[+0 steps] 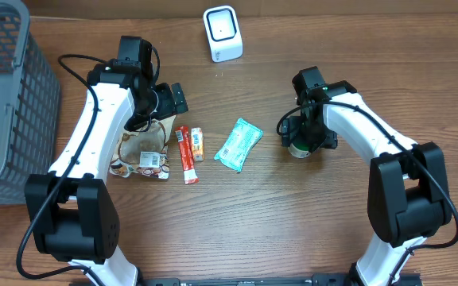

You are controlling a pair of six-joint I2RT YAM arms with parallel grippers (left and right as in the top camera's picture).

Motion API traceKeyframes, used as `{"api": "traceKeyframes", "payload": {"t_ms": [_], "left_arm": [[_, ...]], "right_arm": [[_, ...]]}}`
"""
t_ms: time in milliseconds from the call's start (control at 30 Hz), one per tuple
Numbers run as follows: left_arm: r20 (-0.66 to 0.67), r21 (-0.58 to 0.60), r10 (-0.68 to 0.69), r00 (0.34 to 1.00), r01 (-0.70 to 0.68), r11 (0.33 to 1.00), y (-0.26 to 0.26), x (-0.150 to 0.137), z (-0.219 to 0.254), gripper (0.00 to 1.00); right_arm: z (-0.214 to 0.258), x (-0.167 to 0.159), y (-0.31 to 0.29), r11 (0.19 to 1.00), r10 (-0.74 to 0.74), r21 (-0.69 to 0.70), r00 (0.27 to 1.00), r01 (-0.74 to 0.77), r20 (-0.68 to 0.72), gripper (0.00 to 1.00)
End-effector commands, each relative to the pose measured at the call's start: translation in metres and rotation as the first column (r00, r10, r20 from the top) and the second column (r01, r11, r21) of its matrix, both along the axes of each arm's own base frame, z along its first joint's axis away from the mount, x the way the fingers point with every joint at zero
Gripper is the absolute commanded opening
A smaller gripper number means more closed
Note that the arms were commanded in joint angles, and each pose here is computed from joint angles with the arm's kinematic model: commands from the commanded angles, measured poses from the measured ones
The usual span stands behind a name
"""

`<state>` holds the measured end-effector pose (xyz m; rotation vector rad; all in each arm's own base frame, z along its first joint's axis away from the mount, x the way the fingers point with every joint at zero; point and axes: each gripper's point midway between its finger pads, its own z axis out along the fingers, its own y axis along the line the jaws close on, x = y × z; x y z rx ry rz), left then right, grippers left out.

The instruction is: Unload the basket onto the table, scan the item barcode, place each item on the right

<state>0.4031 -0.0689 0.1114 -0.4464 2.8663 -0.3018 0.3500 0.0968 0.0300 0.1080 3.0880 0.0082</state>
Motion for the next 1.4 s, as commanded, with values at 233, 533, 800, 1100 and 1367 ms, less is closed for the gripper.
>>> {"api": "traceKeyframes", "payload": {"t_ms": [233,533,800,1100,1367], "left_arm": [[0.018,-0.011,0.0,1.0,0.001,1.0,-0.002,0.004,0.007,1.0],[0.018,-0.011,0.0,1.0,0.001,1.0,-0.002,0.004,0.007,1.0],[0.018,-0.011,-0.001,1.0,0.001,1.0,-0.002,0.005,0.007,1.0],[0.018,-0.011,0.0,1.0,0.001,1.0,-0.002,0.004,0.007,1.0],[0.018,-0.011,0.0,1.0,0.001,1.0,-0.002,0.005,0.007,1.0]], "right_arm": [[-0.002,-0.001,-0.003,0.999,-0.046,-0.014,0.999,0.046,-0.005,0.77],[-0.013,-0.006,-0.004,0.999,-0.046,-0.021,0.999,0.045,-0.029,0.76],[-0.02,-0.007,-0.005,0.999,-0.046,-0.021,0.999,0.046,-0.028,0.75],[-0.015,-0.002,-0.003,0.999,-0.046,-0.016,0.999,0.045,-0.014,0.72],[-0.01,0.001,-0.003,0.999,-0.045,-0.015,0.999,0.045,-0.011,0.83]]}}
